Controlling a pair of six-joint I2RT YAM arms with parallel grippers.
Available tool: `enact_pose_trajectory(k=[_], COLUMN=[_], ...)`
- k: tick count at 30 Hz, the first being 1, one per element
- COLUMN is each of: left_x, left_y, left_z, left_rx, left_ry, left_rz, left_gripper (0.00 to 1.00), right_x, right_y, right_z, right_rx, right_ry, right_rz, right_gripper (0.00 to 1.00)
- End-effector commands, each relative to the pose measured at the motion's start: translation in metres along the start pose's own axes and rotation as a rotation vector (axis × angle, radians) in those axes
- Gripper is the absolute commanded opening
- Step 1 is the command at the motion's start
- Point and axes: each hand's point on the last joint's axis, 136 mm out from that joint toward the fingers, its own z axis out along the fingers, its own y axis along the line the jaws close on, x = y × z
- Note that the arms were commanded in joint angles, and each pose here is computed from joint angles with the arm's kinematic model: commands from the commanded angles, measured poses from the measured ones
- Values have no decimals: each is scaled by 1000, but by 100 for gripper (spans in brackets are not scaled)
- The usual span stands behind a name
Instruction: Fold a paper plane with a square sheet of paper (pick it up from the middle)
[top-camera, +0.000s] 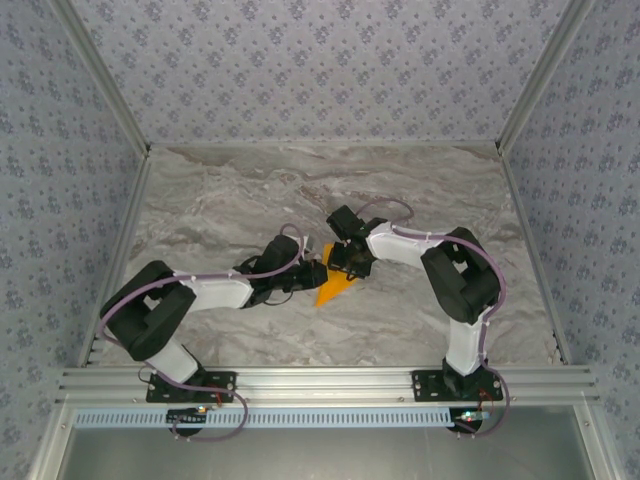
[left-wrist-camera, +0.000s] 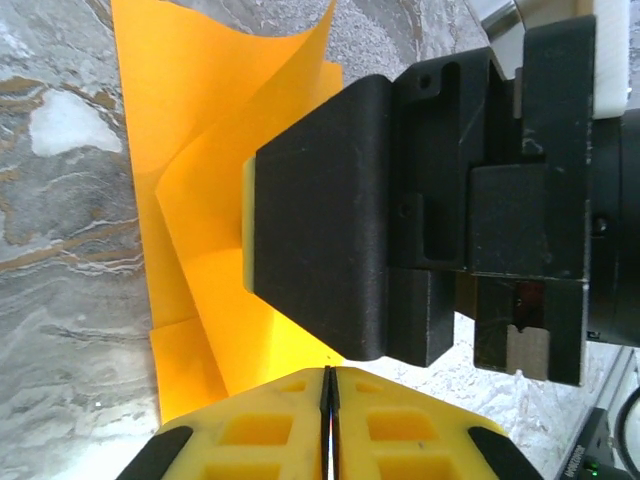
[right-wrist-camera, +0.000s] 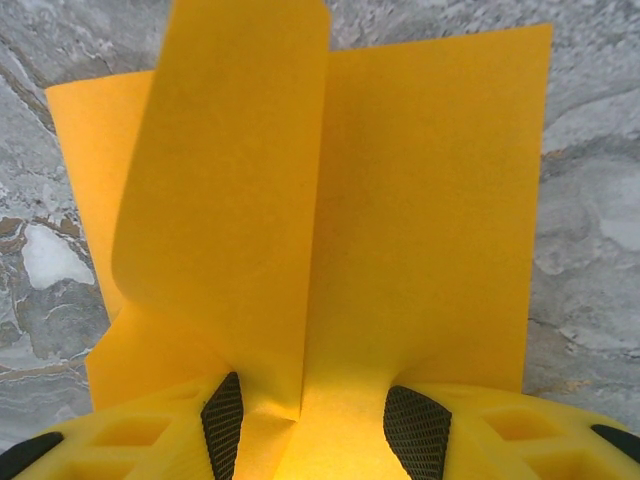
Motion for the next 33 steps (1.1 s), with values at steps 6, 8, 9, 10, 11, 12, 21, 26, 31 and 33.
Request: enact_pose_trajectory(k=[6,8,9,10,11,12,21,26,31,33], left_x=[11,12,12,14,14,15,19,20,20,21], left_y=[2,6,9,13,16,20,35,38,42,44], left_z=[12,14,14,15,15,15,20,21,20,19], left_rx=[30,13,1,-17,-32,-49,-110,-123,-145,-154], left_ry=[59,64,63,65,66,67,82,84,81,83], left_rz=[-16,-22,-25,-27,-32,-34,-49,-50,-51,-53], left_gripper=[11,11,11,10,10,10,9,9,8,8], right_x=[59,59,60,59,60,60,60,61,61,61], right_y=[-95,-95,-96,-96,-96,-97,-97,-98,-98,-99], right_z=[72,72,72,72,72,72,72,72,73,73], right_rx=[322,321,323,323,324,326,326,329,330,331], right_ry=[186,186,187,186,186,187,188,191,192,193], right_rz=[10,9,10,11,10,11,13,13,12,12], right_gripper=[53,53,53,53,53,53,53,53,53,53])
